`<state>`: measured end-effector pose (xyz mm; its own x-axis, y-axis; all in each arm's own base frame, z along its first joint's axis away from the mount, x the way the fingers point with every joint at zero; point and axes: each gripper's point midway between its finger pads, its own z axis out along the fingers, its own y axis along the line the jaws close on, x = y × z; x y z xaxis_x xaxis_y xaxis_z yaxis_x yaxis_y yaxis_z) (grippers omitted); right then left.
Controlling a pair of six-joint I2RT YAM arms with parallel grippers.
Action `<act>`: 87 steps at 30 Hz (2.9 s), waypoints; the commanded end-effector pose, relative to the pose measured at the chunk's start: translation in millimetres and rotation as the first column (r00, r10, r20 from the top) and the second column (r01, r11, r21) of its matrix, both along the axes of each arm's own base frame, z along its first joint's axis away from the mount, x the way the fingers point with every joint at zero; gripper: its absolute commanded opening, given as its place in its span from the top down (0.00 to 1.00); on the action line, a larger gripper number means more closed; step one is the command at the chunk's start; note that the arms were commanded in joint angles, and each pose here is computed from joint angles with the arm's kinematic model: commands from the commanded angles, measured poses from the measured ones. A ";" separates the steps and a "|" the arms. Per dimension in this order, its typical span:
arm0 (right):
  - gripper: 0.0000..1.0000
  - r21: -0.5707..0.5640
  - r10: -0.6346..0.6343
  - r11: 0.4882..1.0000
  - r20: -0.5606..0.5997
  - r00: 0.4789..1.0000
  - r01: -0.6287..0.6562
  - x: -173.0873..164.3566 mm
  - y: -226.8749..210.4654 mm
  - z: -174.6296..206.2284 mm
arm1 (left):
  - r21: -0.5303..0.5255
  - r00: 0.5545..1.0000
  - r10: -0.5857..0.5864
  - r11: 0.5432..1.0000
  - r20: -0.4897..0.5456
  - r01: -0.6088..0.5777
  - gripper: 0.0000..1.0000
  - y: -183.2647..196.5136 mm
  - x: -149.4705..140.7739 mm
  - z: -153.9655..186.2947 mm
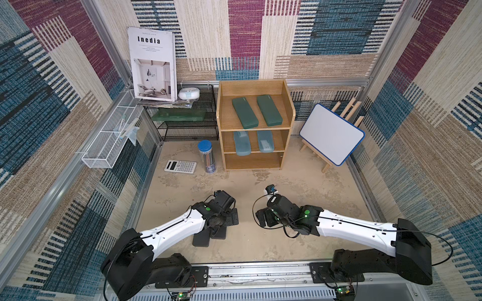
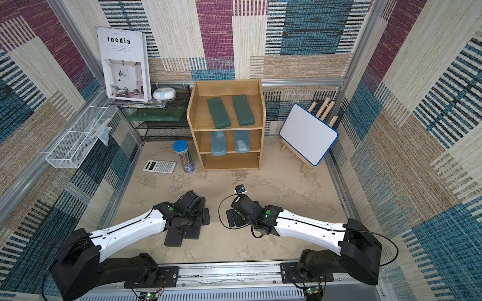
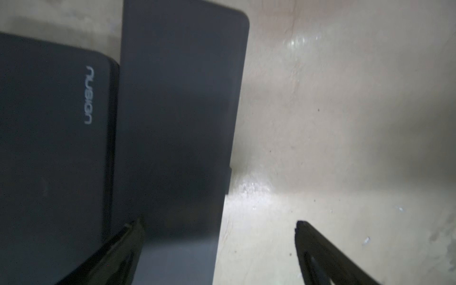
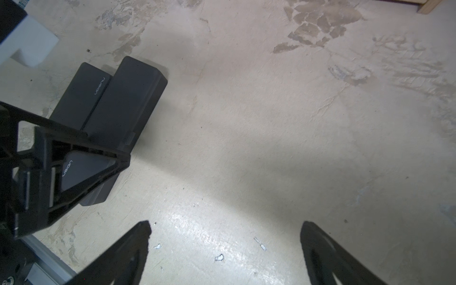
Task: Place the pencil cases on the shelf according to color
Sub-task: Pick up the pencil case from the center of the board.
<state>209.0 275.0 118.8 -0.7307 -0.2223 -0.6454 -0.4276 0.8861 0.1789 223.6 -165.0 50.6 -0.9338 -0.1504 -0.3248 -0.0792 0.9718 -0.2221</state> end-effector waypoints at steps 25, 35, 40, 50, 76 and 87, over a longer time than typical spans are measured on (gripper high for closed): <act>0.01 -0.057 -0.126 0.990 0.061 0.990 0.130 7.5 -33.2 6.3 | 0.041 0.992 -0.110 0.993 -0.063 0.113 0.01 -86.5 0.4 -22.9; 0.01 0.017 -0.130 0.991 0.082 0.988 0.129 6.5 -32.5 21.6 | 0.206 0.996 -0.074 0.977 0.055 0.061 0.01 -43.5 6.8 19.3; 0.01 0.011 -0.121 0.993 0.062 0.991 0.120 5.8 -28.4 14.0 | 0.162 0.983 -0.054 0.986 0.175 0.026 0.01 -20.9 3.6 36.6; 0.01 -0.008 -0.084 0.996 0.042 0.996 0.085 5.5 -18.4 11.1 | 0.188 0.992 0.003 0.982 0.125 -0.027 0.01 14.9 6.2 8.9; 0.01 -0.031 -0.101 0.994 0.024 0.995 0.101 2.7 -25.0 2.3 | 0.179 0.998 0.057 0.982 0.008 -0.057 0.01 18.9 -0.5 -36.4; 0.01 -0.036 -0.139 0.990 0.026 0.990 0.140 4.9 -30.0 -0.1 | 0.079 0.999 0.001 0.997 -0.046 0.003 0.01 -20.1 -14.6 -25.0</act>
